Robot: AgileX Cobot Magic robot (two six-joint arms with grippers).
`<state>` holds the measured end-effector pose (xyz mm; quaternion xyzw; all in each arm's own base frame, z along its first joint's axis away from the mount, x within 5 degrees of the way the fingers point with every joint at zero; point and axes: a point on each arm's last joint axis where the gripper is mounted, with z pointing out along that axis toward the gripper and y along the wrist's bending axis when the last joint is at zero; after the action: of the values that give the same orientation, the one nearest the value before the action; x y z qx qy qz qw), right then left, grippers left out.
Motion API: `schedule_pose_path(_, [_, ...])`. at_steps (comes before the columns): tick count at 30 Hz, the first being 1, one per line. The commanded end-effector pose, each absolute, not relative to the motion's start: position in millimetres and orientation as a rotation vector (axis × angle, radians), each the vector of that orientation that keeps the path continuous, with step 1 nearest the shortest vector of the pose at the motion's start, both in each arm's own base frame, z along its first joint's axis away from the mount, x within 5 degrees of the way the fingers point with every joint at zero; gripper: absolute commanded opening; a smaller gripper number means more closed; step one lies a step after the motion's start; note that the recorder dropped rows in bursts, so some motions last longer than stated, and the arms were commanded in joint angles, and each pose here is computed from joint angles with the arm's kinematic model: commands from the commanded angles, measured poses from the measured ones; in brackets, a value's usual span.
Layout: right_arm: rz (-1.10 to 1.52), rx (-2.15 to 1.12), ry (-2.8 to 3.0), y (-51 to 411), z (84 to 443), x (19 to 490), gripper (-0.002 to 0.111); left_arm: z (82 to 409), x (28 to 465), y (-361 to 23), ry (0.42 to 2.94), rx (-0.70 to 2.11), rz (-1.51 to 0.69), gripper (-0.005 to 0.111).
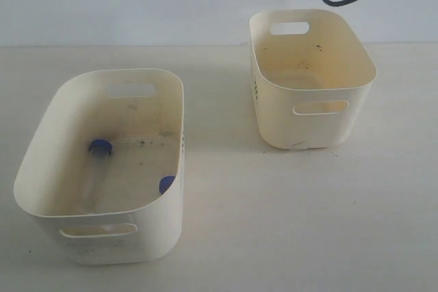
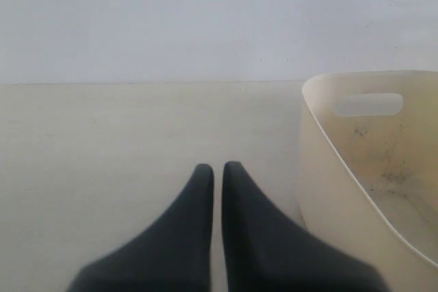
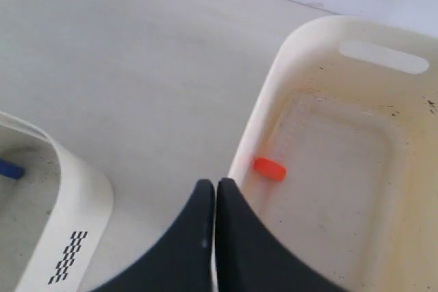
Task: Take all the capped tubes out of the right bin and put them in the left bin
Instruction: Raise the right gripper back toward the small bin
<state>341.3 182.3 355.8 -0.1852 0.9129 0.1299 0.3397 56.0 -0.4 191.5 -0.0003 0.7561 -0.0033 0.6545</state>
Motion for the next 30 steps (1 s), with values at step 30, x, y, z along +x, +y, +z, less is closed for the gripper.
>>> schedule_pose_path(30, [0.345,-0.26,2.448,129.9,336.3,377.9,0.0,194.2,55.8,-0.4,1.693,-0.004,-0.01,0.004])
